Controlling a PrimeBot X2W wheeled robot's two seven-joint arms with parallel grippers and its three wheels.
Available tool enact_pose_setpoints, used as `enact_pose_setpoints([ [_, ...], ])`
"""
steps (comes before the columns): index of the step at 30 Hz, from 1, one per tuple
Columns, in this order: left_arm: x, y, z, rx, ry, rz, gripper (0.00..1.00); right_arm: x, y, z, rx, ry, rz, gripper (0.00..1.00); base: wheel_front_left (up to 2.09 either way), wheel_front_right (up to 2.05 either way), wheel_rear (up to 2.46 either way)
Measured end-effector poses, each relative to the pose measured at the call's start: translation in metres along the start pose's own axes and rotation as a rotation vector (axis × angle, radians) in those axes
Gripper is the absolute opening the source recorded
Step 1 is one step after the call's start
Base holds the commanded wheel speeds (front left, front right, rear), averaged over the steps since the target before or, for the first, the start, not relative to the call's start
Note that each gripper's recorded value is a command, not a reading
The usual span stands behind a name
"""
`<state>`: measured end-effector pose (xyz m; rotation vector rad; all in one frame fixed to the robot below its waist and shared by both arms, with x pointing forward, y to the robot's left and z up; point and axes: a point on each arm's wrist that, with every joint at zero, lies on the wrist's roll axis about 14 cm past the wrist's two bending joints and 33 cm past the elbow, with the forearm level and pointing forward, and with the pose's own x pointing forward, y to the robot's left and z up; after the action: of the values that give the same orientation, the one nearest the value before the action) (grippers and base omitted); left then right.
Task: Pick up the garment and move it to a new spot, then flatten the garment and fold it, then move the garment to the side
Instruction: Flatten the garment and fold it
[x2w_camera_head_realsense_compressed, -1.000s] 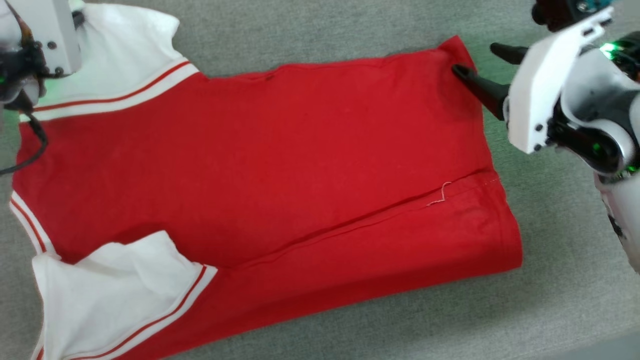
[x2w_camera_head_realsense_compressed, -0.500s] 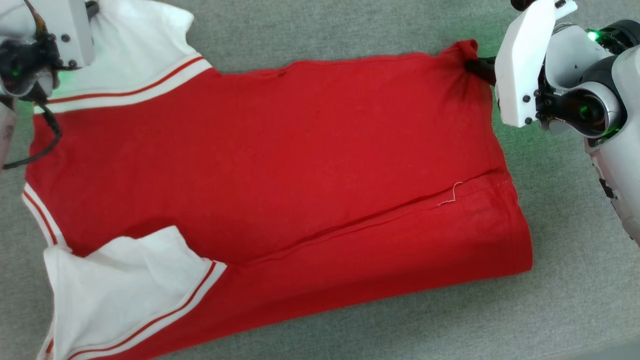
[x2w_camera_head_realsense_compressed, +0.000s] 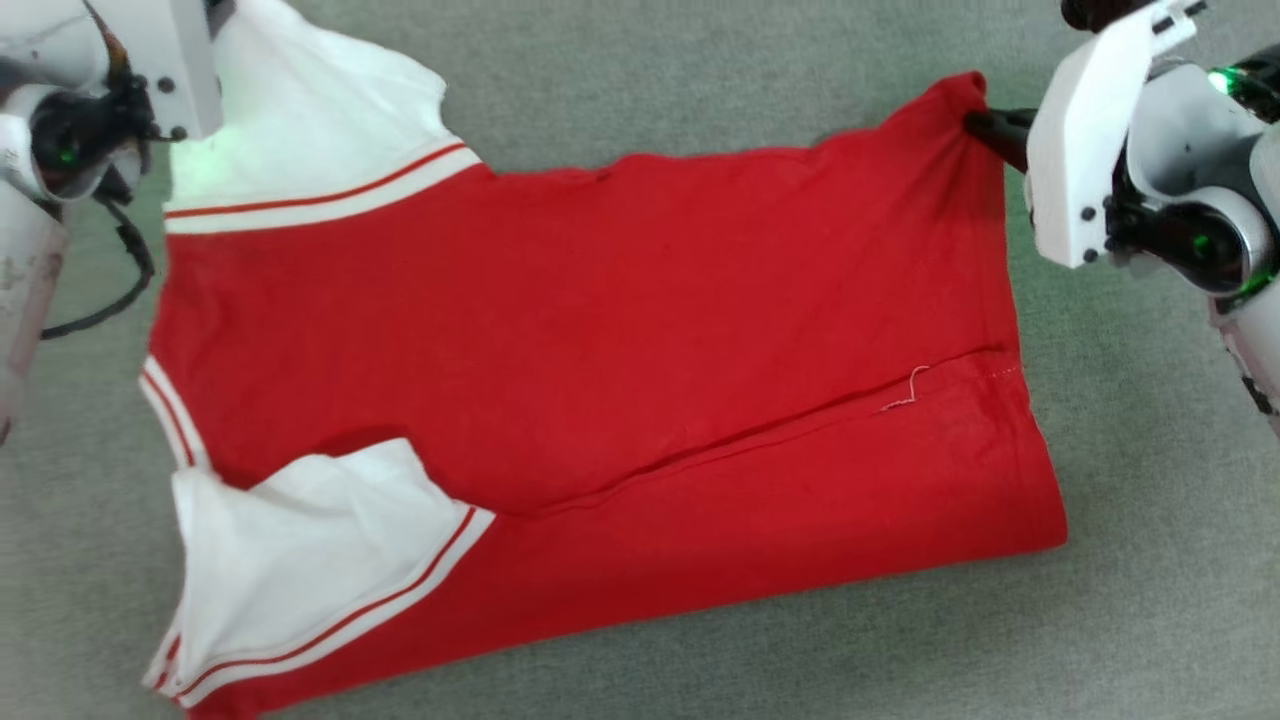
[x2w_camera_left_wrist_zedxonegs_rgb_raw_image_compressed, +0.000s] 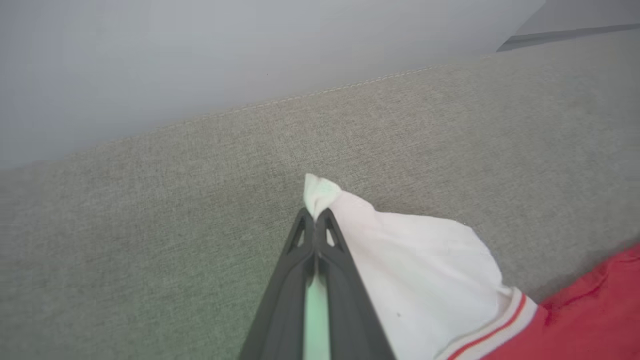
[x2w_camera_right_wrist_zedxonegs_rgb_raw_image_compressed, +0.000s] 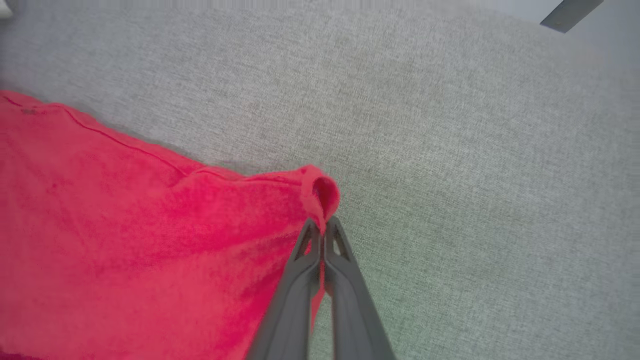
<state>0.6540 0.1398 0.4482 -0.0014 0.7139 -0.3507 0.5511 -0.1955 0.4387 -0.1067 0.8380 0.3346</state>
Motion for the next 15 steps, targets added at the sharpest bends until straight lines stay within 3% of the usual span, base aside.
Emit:
enact_pose_setpoints([
  [15,-0.091,-0.015,0.023,0.118,-0.120,-0.013,0.00,-0.045,0.014,0.014,-0.080,-0.109,0.017,0.00,0.00,0.00,0.00],
])
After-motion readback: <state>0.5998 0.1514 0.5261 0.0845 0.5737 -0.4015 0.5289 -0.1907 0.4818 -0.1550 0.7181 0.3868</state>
